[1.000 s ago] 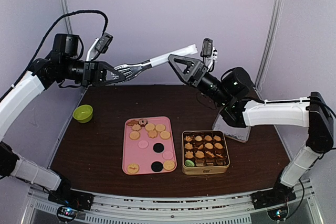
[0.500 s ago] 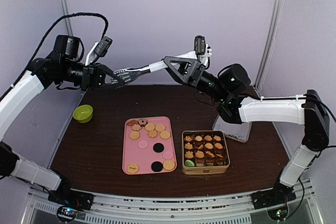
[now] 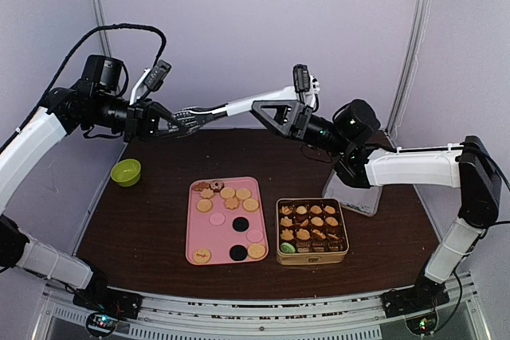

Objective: Pack the cookies
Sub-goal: Pass from the left arm to the right

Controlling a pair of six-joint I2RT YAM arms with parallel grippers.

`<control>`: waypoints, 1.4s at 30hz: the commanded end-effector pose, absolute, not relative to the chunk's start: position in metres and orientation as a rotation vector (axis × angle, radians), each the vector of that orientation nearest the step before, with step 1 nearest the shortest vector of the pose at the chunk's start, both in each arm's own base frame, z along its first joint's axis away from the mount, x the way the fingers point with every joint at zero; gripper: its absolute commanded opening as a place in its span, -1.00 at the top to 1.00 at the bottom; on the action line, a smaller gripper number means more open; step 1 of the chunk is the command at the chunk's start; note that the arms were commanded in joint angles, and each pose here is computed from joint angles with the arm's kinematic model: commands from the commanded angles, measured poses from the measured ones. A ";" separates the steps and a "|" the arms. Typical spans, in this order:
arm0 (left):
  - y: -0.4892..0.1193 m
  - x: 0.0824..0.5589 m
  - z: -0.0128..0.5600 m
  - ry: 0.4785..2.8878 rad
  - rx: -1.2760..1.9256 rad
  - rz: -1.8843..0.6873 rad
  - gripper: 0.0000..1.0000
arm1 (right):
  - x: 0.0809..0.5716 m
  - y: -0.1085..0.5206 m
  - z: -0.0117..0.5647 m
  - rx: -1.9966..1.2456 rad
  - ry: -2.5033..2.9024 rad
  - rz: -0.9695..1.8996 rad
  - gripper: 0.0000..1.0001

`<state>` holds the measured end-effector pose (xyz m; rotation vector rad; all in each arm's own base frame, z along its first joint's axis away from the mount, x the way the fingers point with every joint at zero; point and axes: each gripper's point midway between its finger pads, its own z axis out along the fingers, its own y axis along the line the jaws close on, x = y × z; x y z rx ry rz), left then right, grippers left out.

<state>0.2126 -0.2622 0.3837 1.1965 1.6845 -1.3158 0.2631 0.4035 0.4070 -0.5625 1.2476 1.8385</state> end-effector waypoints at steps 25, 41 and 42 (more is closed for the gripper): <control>-0.224 0.249 0.337 1.903 1.154 -0.799 0.62 | 0.272 0.421 0.394 -0.573 1.371 1.552 0.28; -0.071 0.312 0.333 2.051 0.641 -0.016 -0.47 | 0.275 0.466 0.296 -0.800 1.665 1.081 0.26; -0.063 0.311 0.330 2.064 0.636 0.034 -0.79 | 0.275 0.469 0.292 -0.811 1.670 1.055 0.25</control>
